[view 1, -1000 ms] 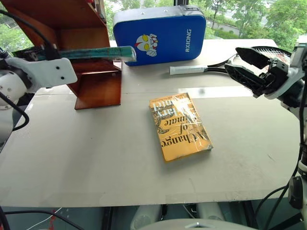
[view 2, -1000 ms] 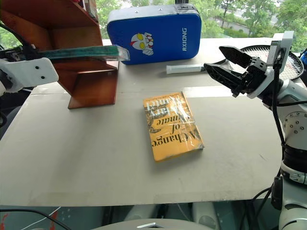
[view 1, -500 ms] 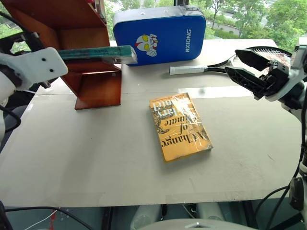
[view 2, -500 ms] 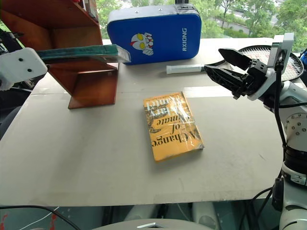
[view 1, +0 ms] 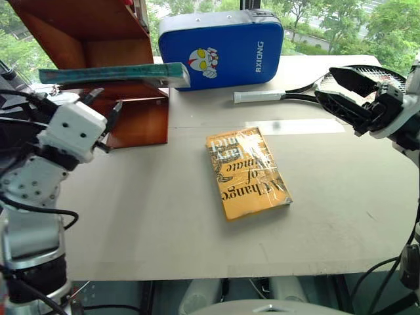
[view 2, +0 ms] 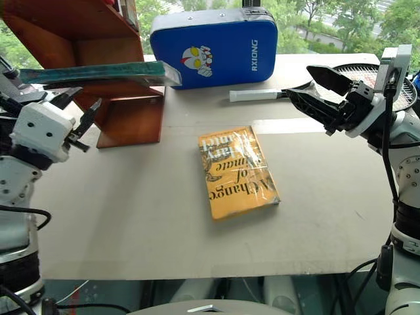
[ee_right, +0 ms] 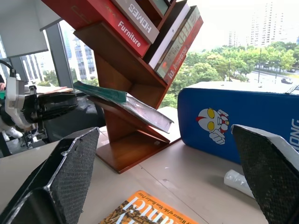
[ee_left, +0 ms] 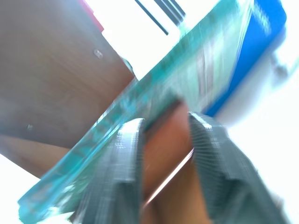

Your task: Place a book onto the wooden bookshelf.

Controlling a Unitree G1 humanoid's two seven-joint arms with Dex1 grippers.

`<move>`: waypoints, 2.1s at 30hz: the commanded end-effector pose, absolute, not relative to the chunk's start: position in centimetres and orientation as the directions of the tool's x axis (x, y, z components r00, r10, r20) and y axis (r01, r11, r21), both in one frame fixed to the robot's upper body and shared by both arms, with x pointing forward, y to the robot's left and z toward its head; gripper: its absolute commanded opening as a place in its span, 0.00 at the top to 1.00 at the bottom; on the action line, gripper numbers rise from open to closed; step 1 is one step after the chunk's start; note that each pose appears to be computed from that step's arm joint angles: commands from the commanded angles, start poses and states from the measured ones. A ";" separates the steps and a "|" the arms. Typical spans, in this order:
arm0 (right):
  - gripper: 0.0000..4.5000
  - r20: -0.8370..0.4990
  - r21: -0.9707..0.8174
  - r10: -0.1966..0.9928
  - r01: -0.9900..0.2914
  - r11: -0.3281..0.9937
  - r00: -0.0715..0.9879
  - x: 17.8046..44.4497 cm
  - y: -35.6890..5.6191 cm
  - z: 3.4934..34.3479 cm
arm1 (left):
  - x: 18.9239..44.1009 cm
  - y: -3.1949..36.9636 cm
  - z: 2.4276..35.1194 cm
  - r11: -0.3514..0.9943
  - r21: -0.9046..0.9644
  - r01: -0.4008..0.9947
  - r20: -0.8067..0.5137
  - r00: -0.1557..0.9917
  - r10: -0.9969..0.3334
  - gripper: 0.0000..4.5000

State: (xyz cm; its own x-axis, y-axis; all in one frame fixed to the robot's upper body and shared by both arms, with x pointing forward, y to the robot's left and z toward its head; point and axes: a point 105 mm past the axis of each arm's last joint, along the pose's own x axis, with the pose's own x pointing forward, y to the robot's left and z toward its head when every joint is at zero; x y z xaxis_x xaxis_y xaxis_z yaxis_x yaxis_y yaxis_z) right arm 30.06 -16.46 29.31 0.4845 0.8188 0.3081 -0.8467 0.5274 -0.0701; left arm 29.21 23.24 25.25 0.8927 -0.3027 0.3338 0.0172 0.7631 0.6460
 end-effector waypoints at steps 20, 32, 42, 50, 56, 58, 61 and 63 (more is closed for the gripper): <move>0.00 0.372 -0.144 0.794 -0.816 0.560 0.480 27.4 -17.1 31.7 | 41.2 12.4 24.6 0.953 0.249 -0.172 0.633 0.774 -0.026 1.00; 0.00 0.378 -0.121 0.838 -0.877 0.466 0.393 26.3 -16.5 32.0 | 41.0 14.4 23.8 0.910 0.208 -0.358 0.645 0.750 0.148 1.00; 0.00 0.292 -0.087 0.846 -0.868 0.488 0.446 26.6 -17.3 28.7 | 40.2 13.3 19.3 0.944 0.320 -0.082 0.467 0.881 -0.082 1.00; 0.00 0.091 -0.030 0.808 -0.809 0.587 0.583 26.5 -20.3 20.5 | 35.0 15.7 13.8 0.919 0.331 0.215 0.188 0.939 -0.287 1.00; 0.00 -0.097 -0.014 0.700 -0.704 0.710 0.708 26.6 -23.4 13.3 | 28.9 17.3 9.9 0.890 0.156 0.429 -0.101 0.903 -0.417 1.00; 0.00 -0.155 -0.020 0.662 -0.673 0.740 0.733 26.6 -24.1 11.1 | 27.4 17.7 8.5 0.882 0.126 0.455 -0.190 0.883 -0.428 1.00; 0.00 -0.230 -0.053 0.628 -0.654 0.755 0.743 26.4 -24.8 8.8 | 26.2 18.0 8.2 0.875 0.135 0.465 -0.224 0.874 -0.431 0.88; 0.00 -0.251 -0.035 0.635 -0.663 0.748 0.731 26.0 -24.9 8.0 | 26.0 18.0 8.1 0.878 0.125 0.462 -0.232 0.874 -0.426 0.74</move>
